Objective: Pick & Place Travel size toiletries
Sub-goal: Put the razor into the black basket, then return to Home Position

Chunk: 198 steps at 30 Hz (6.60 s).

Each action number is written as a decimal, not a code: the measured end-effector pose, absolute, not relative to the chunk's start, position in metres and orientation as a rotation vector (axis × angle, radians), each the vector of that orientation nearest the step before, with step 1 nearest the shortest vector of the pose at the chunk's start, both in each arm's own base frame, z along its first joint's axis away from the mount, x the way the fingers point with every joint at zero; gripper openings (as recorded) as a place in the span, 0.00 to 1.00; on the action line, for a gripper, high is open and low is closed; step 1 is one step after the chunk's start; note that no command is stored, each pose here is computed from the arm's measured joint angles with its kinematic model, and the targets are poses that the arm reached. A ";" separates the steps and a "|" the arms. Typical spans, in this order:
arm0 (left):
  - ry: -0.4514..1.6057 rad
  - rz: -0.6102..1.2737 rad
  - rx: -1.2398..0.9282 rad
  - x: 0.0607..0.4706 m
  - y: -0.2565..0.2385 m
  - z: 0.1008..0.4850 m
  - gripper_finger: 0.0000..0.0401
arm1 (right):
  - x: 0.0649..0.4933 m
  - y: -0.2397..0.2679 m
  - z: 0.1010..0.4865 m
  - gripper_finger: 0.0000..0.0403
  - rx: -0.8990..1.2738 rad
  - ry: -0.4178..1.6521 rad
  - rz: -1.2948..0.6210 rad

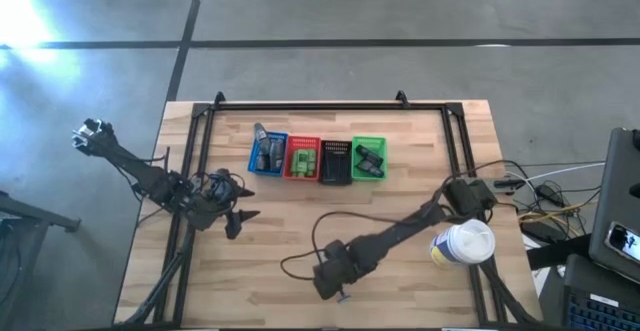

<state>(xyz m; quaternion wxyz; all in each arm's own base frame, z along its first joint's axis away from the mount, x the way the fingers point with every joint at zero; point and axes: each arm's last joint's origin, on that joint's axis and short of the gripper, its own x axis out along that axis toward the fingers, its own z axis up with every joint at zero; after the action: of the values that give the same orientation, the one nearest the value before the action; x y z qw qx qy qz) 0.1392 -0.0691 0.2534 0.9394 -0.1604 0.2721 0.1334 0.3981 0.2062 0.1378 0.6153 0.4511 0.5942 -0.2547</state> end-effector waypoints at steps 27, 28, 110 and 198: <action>0.561 0.266 -0.318 0.139 -0.069 0.253 0.72 | 0.388 0.168 0.185 0.05 0.935 1.162 -0.819; 0.561 0.266 -0.318 0.139 -0.069 0.253 0.71 | 0.389 0.155 0.198 0.05 0.950 1.114 -0.826; 0.102 0.241 -0.473 0.071 0.005 0.227 0.71 | 0.243 0.019 0.270 0.34 0.824 0.266 -0.121; -0.147 0.191 -0.486 0.096 0.004 0.175 0.72 | 0.096 -0.008 0.175 0.45 0.292 -0.114 -0.140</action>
<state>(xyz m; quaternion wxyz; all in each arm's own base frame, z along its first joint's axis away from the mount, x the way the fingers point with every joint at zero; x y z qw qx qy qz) 0.0964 0.0042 0.1748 0.9634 -0.2402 -0.0725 0.0946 0.0963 -0.0079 0.1746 0.9853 0.1452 -0.0568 -0.0694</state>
